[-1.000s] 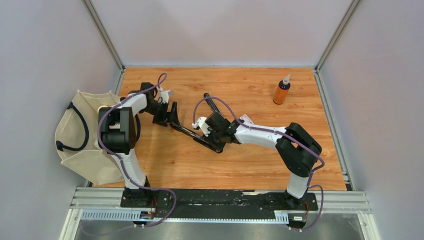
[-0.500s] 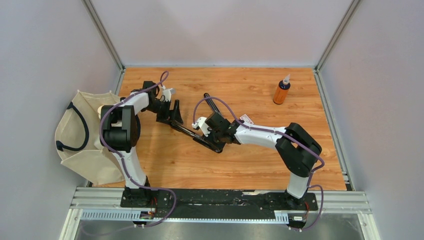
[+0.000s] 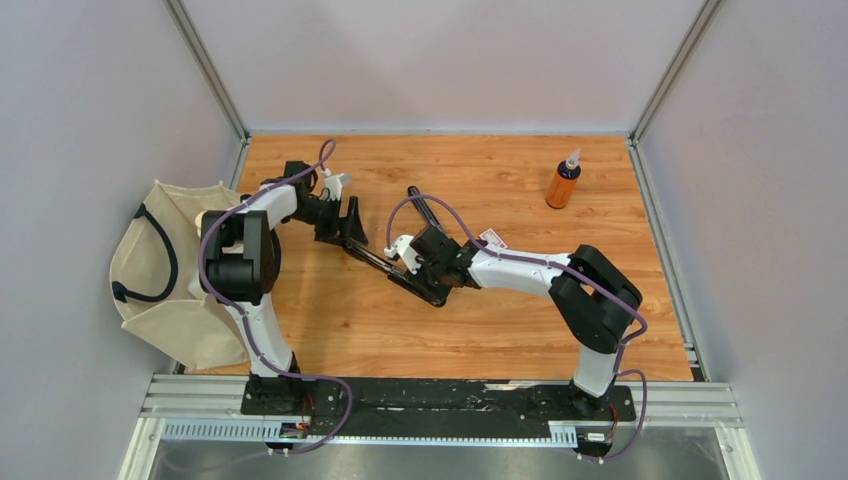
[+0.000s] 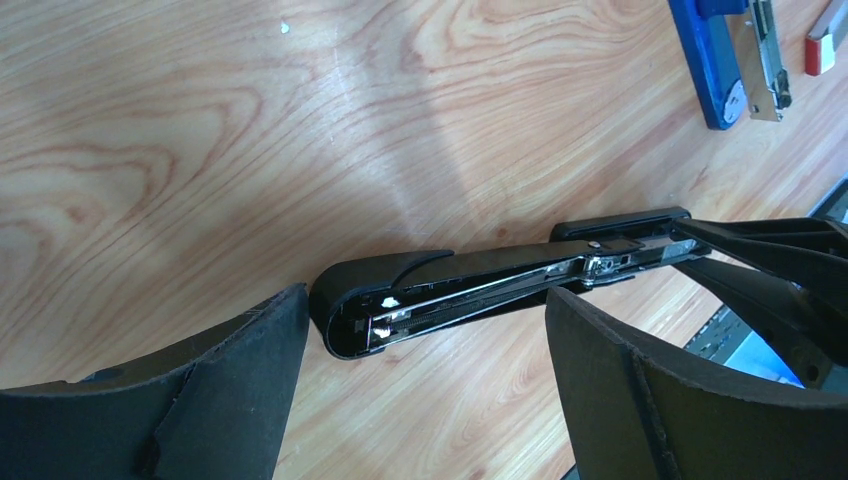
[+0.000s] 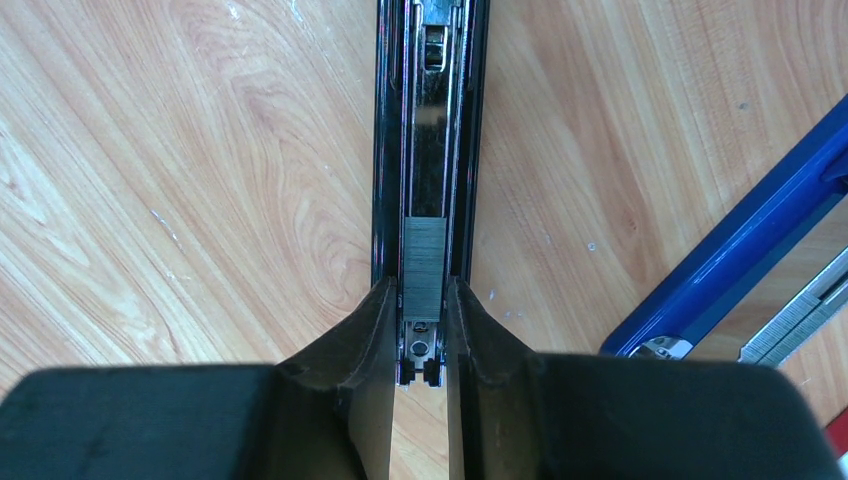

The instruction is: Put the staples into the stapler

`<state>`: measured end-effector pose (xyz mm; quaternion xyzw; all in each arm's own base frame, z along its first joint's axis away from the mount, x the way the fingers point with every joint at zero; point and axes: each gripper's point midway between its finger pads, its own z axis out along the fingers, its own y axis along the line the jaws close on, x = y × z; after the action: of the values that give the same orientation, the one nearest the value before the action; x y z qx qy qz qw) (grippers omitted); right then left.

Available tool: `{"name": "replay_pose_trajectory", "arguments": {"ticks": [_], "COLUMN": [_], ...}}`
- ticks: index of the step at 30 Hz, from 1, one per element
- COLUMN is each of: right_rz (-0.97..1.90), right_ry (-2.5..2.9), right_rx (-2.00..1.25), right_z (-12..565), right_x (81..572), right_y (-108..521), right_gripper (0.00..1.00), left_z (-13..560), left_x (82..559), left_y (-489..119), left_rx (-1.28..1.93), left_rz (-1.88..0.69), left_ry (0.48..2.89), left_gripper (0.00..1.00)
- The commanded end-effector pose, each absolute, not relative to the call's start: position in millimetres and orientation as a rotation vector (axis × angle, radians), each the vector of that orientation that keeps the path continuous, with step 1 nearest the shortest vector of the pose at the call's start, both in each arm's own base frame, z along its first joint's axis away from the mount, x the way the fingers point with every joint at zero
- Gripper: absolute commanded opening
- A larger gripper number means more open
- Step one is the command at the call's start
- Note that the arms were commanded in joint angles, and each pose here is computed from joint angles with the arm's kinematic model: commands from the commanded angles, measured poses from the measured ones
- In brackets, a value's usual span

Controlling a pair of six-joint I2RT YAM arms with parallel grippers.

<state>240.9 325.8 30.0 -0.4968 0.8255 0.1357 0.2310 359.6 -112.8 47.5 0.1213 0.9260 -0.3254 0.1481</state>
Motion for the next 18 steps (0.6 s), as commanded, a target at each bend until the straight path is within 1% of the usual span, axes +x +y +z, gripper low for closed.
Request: {"name": "replay_pose_trajectory", "arguments": {"ticks": [1, 5, 11, 18], "right_rz": [0.391, 0.387, 0.385, 0.382], "right_ry": [2.267, 2.273, 2.276, 2.276], "right_rx": [-1.432, -1.440, -1.452, -1.453], "right_z": [18, 14, 11, 10], "right_x": [234, 235, 234, 235], "right_y": [331, 331, 332, 332], "right_gripper": [0.09, 0.08, 0.08, 0.08], "left_z": [97, 113, 133, 152], "left_x": [353, 354, 354, 342], "left_y": [-142, -147, -154, -170], "left_rx": [0.385, 0.398, 0.421, 0.490], "left_rz": [-1.153, -1.179, -1.192, -1.230], "left_ry": [2.516, 2.465, 2.403, 2.341], "left_gripper": [0.94, 0.94, 0.94, 0.94]}}
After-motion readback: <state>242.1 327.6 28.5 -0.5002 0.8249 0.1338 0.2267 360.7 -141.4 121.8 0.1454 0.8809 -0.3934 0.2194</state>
